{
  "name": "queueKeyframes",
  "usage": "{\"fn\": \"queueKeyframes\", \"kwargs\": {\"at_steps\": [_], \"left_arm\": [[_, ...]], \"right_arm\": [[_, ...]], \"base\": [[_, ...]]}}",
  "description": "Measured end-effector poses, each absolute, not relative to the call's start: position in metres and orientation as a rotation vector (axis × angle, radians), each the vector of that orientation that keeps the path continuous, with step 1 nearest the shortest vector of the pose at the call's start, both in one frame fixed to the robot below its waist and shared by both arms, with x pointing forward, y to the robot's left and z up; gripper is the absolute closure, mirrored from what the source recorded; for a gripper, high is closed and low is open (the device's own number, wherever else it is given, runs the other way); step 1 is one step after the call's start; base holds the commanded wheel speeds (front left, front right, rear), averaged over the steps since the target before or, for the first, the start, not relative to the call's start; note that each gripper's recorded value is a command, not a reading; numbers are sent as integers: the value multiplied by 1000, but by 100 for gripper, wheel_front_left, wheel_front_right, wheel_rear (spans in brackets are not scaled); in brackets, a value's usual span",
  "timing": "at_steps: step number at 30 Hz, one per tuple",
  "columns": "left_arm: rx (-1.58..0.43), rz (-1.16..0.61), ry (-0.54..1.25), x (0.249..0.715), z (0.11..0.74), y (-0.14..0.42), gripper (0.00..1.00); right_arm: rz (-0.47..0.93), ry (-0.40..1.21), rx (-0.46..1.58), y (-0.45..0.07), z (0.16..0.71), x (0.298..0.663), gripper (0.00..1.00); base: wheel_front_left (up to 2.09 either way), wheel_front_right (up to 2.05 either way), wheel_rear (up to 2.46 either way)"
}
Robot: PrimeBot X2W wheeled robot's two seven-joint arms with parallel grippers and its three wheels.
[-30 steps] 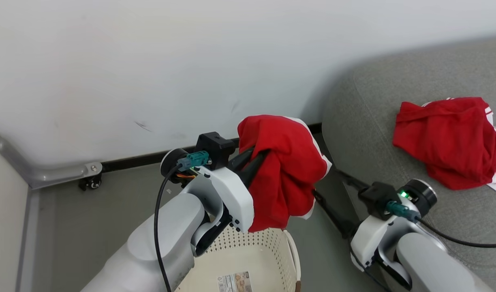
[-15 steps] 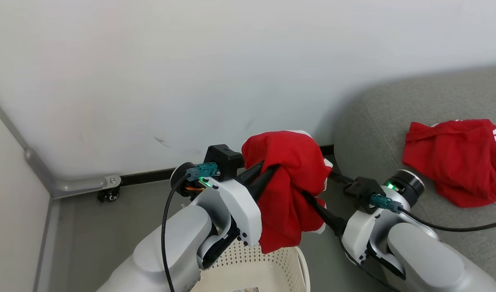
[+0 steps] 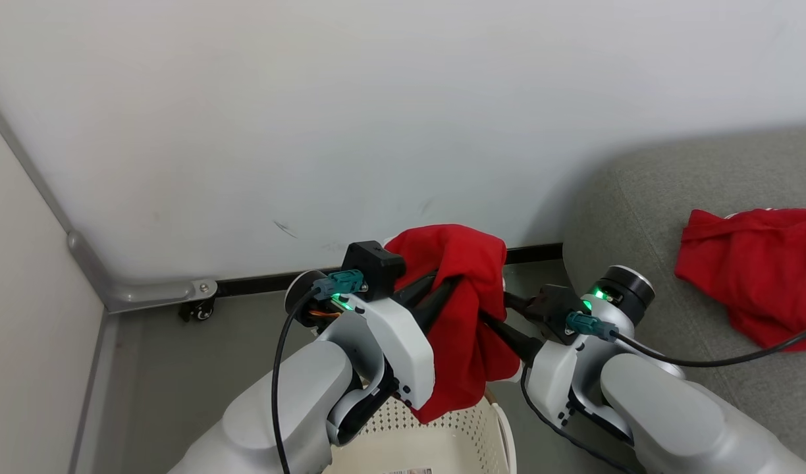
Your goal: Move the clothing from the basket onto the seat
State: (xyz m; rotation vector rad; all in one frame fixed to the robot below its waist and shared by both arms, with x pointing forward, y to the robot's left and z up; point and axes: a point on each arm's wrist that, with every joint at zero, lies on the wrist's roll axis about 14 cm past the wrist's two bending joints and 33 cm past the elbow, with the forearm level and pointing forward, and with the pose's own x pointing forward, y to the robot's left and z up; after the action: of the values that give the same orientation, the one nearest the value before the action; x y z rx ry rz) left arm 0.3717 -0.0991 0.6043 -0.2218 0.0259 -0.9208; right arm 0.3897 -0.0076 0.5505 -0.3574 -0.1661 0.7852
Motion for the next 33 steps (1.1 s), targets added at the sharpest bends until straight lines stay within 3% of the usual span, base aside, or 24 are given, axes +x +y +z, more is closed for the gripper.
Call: {"fn": "queueKeyframes", "kwargs": {"at_steps": [1, 7, 14, 17, 22, 23, 24, 33], "left_arm": [[-222, -916, 28, 372, 604, -99, 100], [-226, -907, 40, 375, 600, -101, 100], [-240, -919, 29, 374, 603, -109, 100], [-255, -929, 22, 373, 606, -113, 74], [-273, -942, 7, 371, 610, -119, 48], [-279, -947, 8, 371, 611, -121, 17], [-299, -961, 11, 367, 611, -125, 0], [-305, -1038, 6, 351, 611, -147, 0]], "right_arm": [[790, -162, -353, -6, 549, 389, 100], [772, -136, -337, -15, 543, 391, 100], [654, -154, -295, -55, 560, 406, 100], [607, -183, -270, -69, 574, 410, 100], [528, -218, -266, -99, 590, 415, 100], [513, -224, -265, -105, 592, 415, 100], [480, -243, -258, -117, 600, 414, 100], [341, -287, -280, -174, 620, 404, 100]], "base": [[0, 0, 0], [0, 0, 0], [0, 0, 0], [0, 0, 0], [0, 0, 0], [0, 0, 0], [0, 0, 0], [0, 0, 0]]}}
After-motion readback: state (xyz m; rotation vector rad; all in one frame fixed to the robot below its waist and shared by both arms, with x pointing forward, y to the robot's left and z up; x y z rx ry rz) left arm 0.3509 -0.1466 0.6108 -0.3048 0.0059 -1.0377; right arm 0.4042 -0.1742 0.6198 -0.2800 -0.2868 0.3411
